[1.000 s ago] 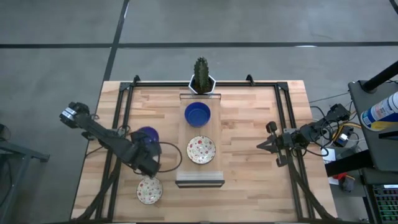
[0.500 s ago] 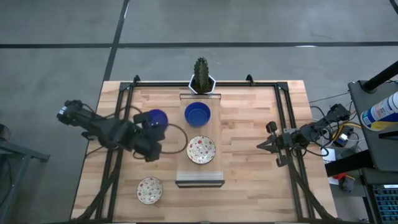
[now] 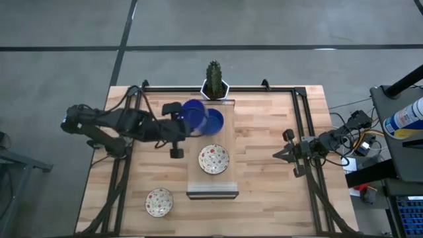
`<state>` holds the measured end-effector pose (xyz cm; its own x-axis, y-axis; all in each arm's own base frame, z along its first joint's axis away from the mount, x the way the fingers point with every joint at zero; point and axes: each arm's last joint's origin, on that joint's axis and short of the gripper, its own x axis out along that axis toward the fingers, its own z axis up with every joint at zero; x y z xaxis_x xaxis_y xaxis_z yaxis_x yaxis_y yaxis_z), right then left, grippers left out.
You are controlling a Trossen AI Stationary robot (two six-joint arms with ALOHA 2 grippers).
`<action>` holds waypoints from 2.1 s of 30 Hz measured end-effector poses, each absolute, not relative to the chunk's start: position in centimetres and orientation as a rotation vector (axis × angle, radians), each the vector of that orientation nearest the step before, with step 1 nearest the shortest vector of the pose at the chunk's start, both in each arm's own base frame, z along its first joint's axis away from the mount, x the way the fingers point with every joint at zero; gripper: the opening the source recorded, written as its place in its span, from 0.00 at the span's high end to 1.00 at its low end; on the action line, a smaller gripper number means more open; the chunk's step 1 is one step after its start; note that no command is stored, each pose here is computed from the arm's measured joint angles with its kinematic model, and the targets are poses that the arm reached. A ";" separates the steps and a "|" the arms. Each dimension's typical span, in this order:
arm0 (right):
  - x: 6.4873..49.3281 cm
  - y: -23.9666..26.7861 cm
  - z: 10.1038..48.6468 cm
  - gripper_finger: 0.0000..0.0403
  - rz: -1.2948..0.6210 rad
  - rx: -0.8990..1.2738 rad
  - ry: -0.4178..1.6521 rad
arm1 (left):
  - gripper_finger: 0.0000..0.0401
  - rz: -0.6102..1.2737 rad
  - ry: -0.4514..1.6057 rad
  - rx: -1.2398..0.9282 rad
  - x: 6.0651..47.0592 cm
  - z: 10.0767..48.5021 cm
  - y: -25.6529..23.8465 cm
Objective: Pick & Place Mini bowls
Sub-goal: Stack the blue bowl on top of the blue bowls on the shelf
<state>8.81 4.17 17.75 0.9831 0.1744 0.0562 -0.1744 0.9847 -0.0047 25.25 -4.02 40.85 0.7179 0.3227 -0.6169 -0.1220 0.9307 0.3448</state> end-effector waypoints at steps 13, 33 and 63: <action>8.8 4.2 17.8 0.98 0.175 0.002 -0.060 | 1.00 0.173 0.818 0.368 29.2 39.9 -0.9; 8.8 4.2 17.8 0.98 0.175 0.001 -0.059 | 1.00 0.066 1.132 0.299 34.6 38.8 1.6; 8.8 4.2 17.8 0.98 0.175 0.002 -0.059 | 1.00 0.044 1.196 0.307 35.6 36.4 1.7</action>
<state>8.81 4.17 17.78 0.9829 0.1743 0.0591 -0.1744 0.9847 -0.0036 35.57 1.65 36.37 0.3704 0.1952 -0.9081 0.1277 0.9577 0.2579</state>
